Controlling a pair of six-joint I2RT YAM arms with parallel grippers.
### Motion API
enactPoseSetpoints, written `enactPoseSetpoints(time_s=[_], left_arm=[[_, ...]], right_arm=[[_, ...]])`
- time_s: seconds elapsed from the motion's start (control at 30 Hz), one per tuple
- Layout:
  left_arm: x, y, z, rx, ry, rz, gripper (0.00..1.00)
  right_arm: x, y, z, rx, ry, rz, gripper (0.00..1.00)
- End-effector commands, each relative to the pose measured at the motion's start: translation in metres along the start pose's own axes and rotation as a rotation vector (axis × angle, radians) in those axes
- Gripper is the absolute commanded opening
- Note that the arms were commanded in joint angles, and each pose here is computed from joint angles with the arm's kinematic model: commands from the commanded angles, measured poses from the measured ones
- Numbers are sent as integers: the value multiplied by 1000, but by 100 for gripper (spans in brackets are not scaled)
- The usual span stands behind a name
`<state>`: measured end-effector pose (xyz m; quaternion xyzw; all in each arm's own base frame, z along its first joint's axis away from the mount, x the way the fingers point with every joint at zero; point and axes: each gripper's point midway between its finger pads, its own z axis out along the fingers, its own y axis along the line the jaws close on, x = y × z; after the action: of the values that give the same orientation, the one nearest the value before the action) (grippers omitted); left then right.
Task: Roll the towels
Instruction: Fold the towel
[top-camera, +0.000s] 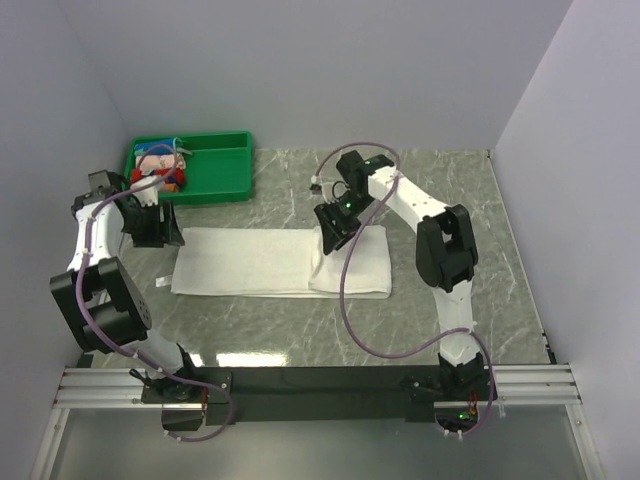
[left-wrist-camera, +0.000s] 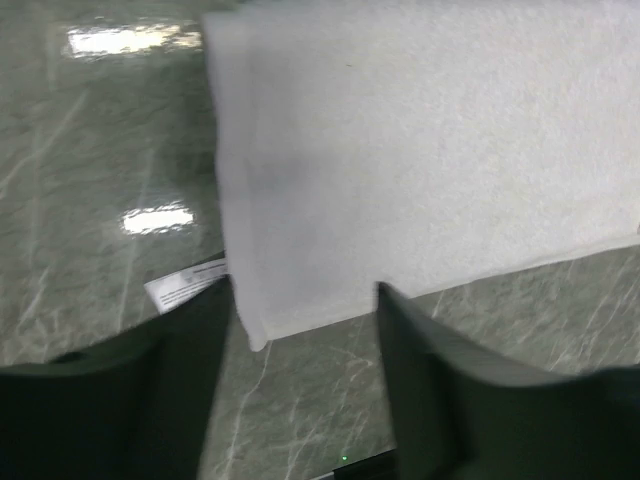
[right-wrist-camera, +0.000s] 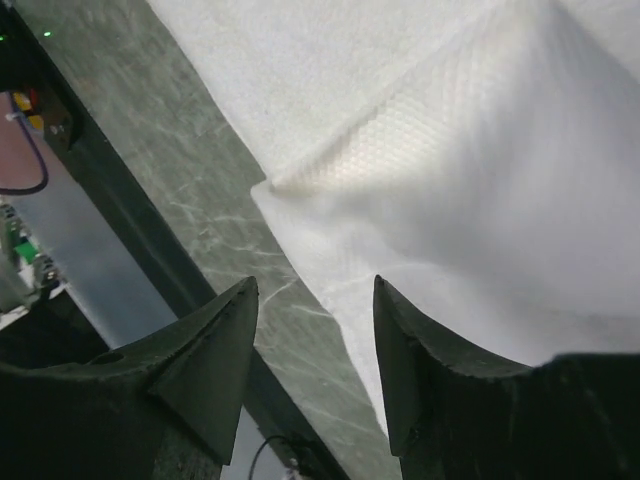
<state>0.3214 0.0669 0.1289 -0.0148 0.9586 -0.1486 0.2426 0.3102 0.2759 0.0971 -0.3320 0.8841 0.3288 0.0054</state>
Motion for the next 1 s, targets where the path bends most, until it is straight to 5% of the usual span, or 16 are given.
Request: enactPoseSetpoints(time_s=[0.0,0.17,0.4,0.7,0.97], left_arm=[[-3,-21,11,58,-14,63,58],[-14,-35,36,64,-3,77,42],[-14,-50,84,42,70,102,21],[13,-109,140,160,215,177,14],[-5,-177,195,279,264,280,13]], right_arm=[[-27,-8,-50,98,-127,-102,57],[-37,-80,-78,258,-157,-29,54],[-20,-136,-48,371,-36,31,54],[73,-145,-28,423,184,58,50],[170,-121,-49,426,287,130,49]])
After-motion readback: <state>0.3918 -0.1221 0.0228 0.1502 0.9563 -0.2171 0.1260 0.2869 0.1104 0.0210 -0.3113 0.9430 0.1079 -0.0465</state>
